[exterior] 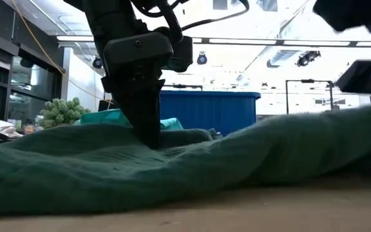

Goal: Fold laundry
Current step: Fold the green polo shirt from the blue laundry bin

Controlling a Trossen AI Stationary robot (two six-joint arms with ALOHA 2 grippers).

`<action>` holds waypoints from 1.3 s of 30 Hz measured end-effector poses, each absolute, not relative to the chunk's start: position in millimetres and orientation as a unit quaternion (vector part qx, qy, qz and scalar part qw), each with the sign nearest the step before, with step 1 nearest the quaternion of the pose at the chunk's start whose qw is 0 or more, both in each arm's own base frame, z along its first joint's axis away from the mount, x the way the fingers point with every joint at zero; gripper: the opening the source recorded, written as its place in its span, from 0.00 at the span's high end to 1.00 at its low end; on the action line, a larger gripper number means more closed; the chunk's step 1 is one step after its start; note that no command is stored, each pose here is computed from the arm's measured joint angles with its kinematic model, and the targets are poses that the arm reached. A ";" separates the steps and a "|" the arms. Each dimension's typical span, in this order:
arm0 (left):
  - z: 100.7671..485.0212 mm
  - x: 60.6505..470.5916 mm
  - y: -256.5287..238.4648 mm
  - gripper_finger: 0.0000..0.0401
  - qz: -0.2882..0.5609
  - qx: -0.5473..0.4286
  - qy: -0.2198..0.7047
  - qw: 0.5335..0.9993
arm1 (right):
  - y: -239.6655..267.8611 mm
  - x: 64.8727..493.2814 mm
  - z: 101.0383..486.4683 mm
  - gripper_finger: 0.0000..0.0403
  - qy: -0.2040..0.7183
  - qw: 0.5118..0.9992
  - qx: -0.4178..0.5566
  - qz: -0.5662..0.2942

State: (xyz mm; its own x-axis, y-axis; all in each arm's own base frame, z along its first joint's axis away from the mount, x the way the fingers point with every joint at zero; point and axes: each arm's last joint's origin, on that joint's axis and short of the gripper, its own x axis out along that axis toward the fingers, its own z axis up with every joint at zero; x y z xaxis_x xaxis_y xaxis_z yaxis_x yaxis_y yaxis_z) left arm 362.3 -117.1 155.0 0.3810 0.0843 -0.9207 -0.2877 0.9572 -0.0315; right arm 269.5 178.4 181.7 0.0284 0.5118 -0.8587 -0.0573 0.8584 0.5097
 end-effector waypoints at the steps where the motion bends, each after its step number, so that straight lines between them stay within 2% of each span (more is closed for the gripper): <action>1: 155.0 362.4 -116.9 1.00 0.113 -0.093 0.545 0.826 | 178.7 267.3 187.3 1.00 0.662 0.695 0.173 0.219; 8: 155.1 362.3 -116.9 1.00 0.113 -0.093 0.545 0.826 | 181.9 254.5 214.5 1.00 0.648 0.658 0.205 0.324; 13: 155.0 362.1 -117.0 1.00 0.113 -0.093 0.546 0.825 | 186.9 250.0 218.0 1.00 0.662 0.577 0.249 0.409; 19: 155.0 361.9 -116.8 1.00 0.108 -0.085 0.548 0.825 | 194.0 244.3 218.3 1.00 0.676 0.559 0.257 0.405; 24: 154.4 360.4 -116.3 1.00 0.103 -0.072 0.556 0.822 | 200.2 237.3 221.0 1.00 0.675 0.528 0.253 0.449; 27: 154.4 360.4 -116.5 1.00 0.102 -0.071 0.556 0.822 | 201.9 232.2 217.4 1.00 0.697 0.543 0.238 0.403; 31: 154.4 360.4 -116.4 1.00 0.102 -0.071 0.556 0.822 | 203.0 231.5 211.9 0.98 0.705 0.604 0.214 0.304; 34: 154.4 360.4 -116.3 1.00 0.102 -0.071 0.556 0.822 | 203.7 233.0 211.4 0.92 0.697 0.626 0.209 0.282; 39: 154.3 360.2 -116.4 1.00 0.101 -0.072 0.558 0.821 | 203.9 232.6 211.1 0.76 0.703 0.623 0.222 0.261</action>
State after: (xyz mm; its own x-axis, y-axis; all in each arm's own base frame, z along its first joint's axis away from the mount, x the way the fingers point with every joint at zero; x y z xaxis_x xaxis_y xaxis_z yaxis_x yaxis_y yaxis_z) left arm 360.2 -116.4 154.3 0.3575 0.0851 -0.9300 -0.2459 0.9693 -0.0059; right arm 232.6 203.9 211.1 -0.1258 0.6375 -0.7601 -0.0130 0.7651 0.6438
